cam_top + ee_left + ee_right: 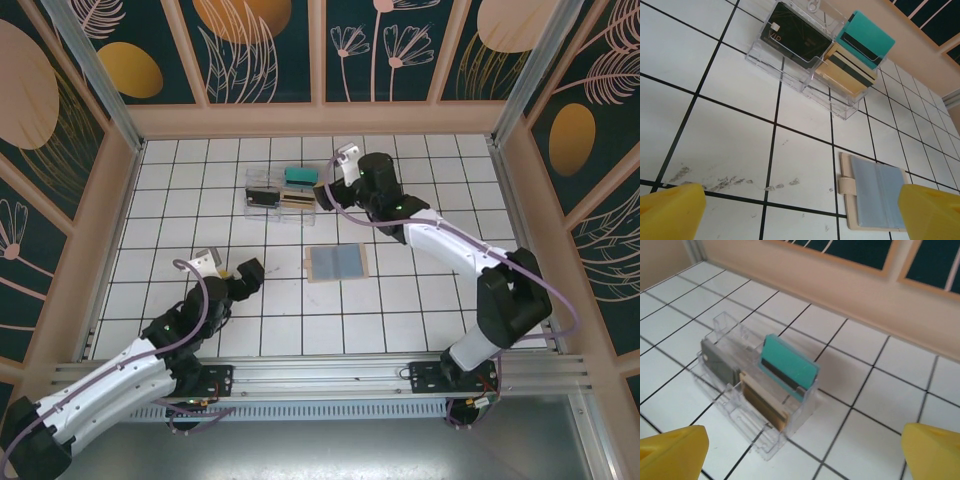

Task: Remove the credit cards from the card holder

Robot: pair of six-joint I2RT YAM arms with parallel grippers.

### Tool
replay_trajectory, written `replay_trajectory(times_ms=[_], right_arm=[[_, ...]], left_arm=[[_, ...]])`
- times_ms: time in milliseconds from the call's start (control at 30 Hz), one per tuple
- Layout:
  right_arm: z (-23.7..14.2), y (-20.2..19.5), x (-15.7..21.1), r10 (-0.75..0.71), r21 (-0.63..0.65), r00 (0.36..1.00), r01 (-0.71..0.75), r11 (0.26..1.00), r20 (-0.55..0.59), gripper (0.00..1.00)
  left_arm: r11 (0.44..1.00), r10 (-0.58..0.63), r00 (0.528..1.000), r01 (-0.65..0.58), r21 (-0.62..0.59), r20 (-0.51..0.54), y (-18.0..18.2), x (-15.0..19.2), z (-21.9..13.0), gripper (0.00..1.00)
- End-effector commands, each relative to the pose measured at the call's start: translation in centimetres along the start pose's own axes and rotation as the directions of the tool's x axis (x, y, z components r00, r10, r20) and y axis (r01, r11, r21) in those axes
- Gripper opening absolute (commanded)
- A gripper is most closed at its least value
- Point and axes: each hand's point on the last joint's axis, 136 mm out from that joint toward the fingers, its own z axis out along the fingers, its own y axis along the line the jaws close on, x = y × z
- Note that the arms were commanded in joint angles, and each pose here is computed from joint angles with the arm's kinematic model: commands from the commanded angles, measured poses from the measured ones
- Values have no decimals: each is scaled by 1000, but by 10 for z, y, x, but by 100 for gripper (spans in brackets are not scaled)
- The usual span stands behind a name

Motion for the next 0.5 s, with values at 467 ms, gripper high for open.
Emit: replay_trajectory(times_ms=[467], right_arm=[[104,5,63,-241,220,918,318,922,-314,99]], left_arm=[[1000,-7,998,5,25,70,-11,-23,-10,99]])
